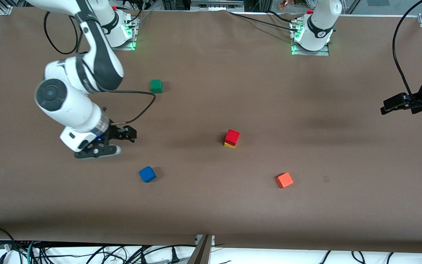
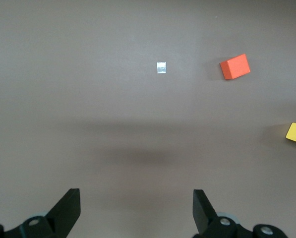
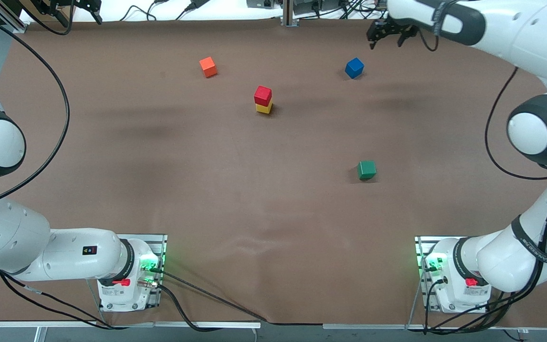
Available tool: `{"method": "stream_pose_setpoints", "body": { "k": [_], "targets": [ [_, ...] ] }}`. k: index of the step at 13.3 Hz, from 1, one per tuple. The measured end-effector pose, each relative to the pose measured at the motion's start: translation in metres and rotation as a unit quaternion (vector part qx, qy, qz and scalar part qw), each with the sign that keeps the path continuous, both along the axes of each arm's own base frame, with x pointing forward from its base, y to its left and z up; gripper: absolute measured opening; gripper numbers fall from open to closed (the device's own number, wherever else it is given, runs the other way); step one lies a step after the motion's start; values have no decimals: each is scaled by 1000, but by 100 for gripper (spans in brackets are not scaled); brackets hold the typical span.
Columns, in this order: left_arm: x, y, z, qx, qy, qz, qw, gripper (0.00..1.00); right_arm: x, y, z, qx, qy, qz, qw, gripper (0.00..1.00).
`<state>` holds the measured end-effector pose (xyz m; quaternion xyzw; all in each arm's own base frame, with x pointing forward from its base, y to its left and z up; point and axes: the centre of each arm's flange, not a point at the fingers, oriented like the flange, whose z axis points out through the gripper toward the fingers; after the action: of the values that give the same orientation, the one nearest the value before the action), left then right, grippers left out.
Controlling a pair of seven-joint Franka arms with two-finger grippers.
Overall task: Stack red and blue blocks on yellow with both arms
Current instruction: 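Reach the right gripper toward the blue cube, then lower the right gripper around the blue cube and close it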
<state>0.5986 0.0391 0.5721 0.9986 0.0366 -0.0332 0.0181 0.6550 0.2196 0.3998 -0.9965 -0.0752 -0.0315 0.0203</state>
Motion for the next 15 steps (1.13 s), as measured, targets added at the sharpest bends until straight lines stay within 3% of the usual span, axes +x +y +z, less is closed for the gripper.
{"method": "stream_pose_setpoints", "body": {
  "k": [3,5,8,10,15],
  "targets": [
    [2,0,-5,0,4,0,1000,100,34,20,-32,-2,-22,18,1000,100],
    [3,0,-9,0,7,0,1000,100,59,30,-67,-4,-50,48,998,100],
    [4,0,-10,0,7,0,1000,100,78,33,-112,-9,-73,79,994,100],
    [6,0,-15,-1,11,0,1000,100,80,36,-131,-12,-76,92,993,100],
    [11,-3,-29,-2,22,-3,1000,100,70,43,-167,-18,-55,102,993,100]
  ]
}}
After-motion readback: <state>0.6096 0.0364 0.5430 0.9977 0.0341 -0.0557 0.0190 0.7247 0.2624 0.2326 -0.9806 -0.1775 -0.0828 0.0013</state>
